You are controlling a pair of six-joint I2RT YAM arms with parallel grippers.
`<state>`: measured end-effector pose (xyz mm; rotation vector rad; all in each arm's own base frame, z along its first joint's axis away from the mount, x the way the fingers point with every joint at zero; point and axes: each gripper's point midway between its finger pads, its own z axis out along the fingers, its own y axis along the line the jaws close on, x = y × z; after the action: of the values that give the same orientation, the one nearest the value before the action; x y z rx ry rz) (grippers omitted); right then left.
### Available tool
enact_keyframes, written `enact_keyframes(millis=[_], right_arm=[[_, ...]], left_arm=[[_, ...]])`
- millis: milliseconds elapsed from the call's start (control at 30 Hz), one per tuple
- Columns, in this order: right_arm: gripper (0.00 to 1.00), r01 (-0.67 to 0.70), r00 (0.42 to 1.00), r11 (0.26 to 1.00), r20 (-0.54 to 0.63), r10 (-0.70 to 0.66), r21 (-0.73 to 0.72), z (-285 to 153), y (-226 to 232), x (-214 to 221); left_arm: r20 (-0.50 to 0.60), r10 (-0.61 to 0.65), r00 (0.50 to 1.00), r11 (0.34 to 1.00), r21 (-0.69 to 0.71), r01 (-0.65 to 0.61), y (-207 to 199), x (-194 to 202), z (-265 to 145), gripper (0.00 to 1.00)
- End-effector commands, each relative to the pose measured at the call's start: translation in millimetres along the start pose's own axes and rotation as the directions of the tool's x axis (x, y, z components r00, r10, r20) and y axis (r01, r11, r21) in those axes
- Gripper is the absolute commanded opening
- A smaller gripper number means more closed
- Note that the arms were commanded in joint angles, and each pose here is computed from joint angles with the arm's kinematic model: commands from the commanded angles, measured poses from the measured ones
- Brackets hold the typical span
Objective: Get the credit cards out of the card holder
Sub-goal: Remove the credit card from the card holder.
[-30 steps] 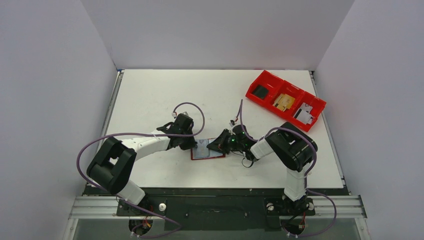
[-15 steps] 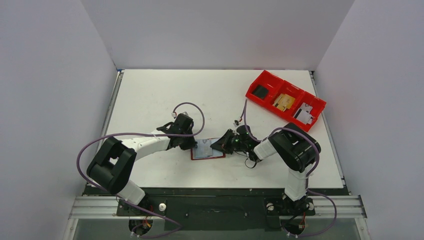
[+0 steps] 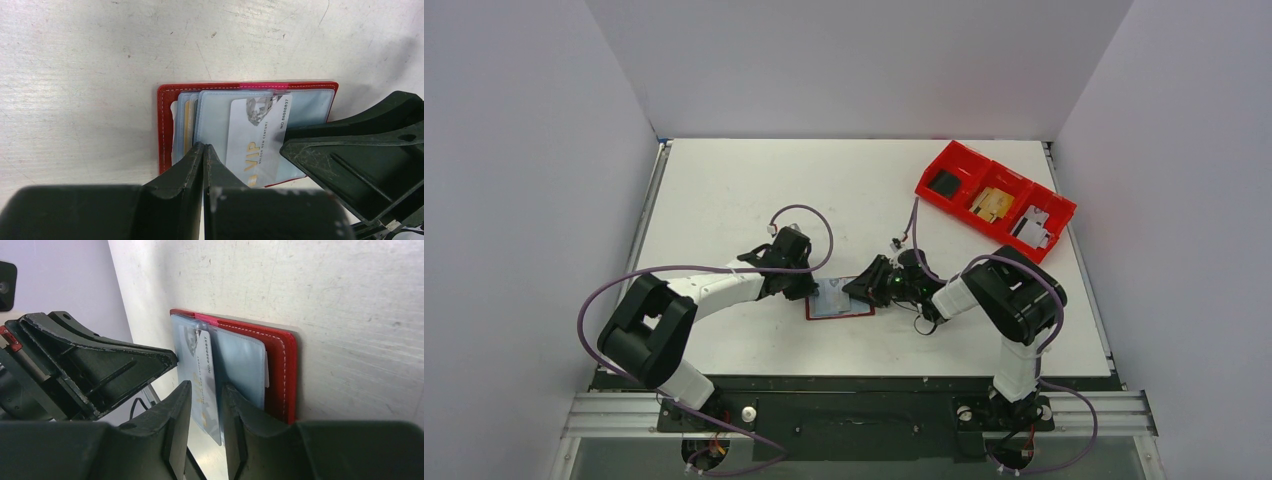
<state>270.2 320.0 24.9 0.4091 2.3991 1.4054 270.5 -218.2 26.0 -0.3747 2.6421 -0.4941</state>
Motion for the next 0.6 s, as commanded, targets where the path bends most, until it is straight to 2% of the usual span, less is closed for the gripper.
enact_keyframes(millis=[0,300,433,467,533,567], right_arm=[[0.26,0.032,0.999,0.999,-0.004,-0.032,-0.011,6.0,4.7,0.6],[0.25,0.036,0.999,0.999,-0.027,-0.036,-0.007,14.5,5.2,8.0],[0.15,0.032,0.999,0.999,-0.027,-0.032,-0.003,13.7,3.7,8.2],[0.08,0.032,0.999,0.999,-0.021,-0.032,-0.006,12.6,5.0,6.3],[0.0,0.028,1.0,1.0,-0.009,-0.028,-0.005,8.7,3.8,2.7],[0.0,0.026,1.0,1.0,-0.003,-0.026,0.0,6.0,1.1,0.5]], left_arm=[[-0.102,0.026,0.994,0.979,-0.197,-0.046,53.7,32.4,9.6,0.0],[-0.104,0.031,0.994,0.98,-0.191,-0.05,50.2,33.1,10.6,0.0],[-0.104,0.029,0.994,0.98,-0.195,-0.049,51.0,33.3,10.7,0.0],[-0.103,0.029,0.994,0.979,-0.196,-0.049,51.0,33.1,10.5,0.0],[-0.102,0.029,0.994,0.978,-0.203,-0.049,52.5,32.8,9.9,0.0],[-0.101,0.028,0.995,0.978,-0.203,-0.048,52.3,32.3,9.5,0.0]])
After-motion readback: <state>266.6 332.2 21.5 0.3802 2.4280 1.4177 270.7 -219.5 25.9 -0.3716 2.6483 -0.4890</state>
